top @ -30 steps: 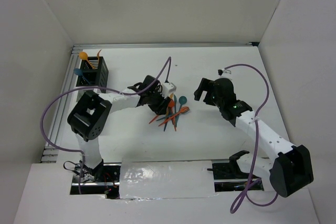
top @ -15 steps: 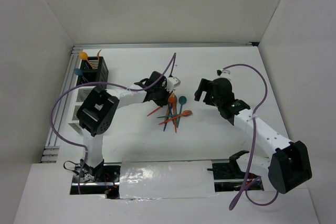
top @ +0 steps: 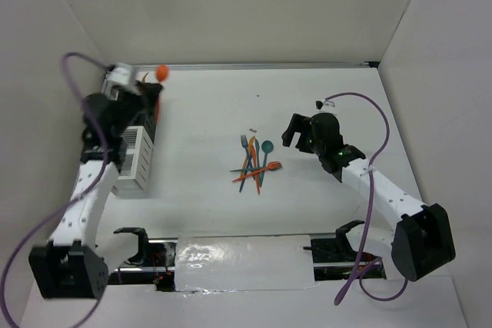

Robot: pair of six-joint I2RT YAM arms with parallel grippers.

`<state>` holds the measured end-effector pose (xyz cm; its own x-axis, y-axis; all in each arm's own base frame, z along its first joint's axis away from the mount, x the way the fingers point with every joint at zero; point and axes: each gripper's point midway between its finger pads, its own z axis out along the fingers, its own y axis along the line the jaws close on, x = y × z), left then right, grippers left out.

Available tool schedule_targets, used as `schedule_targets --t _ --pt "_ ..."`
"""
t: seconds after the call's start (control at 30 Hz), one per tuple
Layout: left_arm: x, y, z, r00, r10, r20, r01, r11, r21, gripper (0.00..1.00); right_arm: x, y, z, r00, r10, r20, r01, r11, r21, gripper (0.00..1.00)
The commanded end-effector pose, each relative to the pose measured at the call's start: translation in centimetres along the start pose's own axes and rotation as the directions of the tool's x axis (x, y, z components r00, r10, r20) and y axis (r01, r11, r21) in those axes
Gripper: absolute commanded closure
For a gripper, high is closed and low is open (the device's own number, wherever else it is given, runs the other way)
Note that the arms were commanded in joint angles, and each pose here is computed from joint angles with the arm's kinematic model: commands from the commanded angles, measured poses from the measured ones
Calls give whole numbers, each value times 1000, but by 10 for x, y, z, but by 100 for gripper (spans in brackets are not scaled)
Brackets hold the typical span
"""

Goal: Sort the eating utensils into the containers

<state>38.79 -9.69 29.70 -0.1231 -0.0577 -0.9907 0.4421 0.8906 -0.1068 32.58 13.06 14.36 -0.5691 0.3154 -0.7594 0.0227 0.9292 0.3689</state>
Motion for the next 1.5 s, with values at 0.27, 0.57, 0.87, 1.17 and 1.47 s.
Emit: schedule_targets --t 0.27,0.57,0.87,1.17,1.47 --pt "-45 120 -110 940 36 339 76 947 -312 100 -17 18 15 999 -18 45 23 995 -94 0" --pt "-17 149 -128 880 90 466 136 893 -428 100 -19 25 30 998 -41 46 46 992 -115 0" --pt "13 165 -132 882 94 463 164 858 -486 100 -13 19 35 998 -49 39 53 993 -106 0" --pt "4 172 -140 892 61 448 216 813 -540 70 -22 24 29 996 -57 66 65 990 -122 0" --pt "-53 128 -153 893 156 422 82 867 -492 26 -31 29 15 994 -48 95 62 986 -152 0"
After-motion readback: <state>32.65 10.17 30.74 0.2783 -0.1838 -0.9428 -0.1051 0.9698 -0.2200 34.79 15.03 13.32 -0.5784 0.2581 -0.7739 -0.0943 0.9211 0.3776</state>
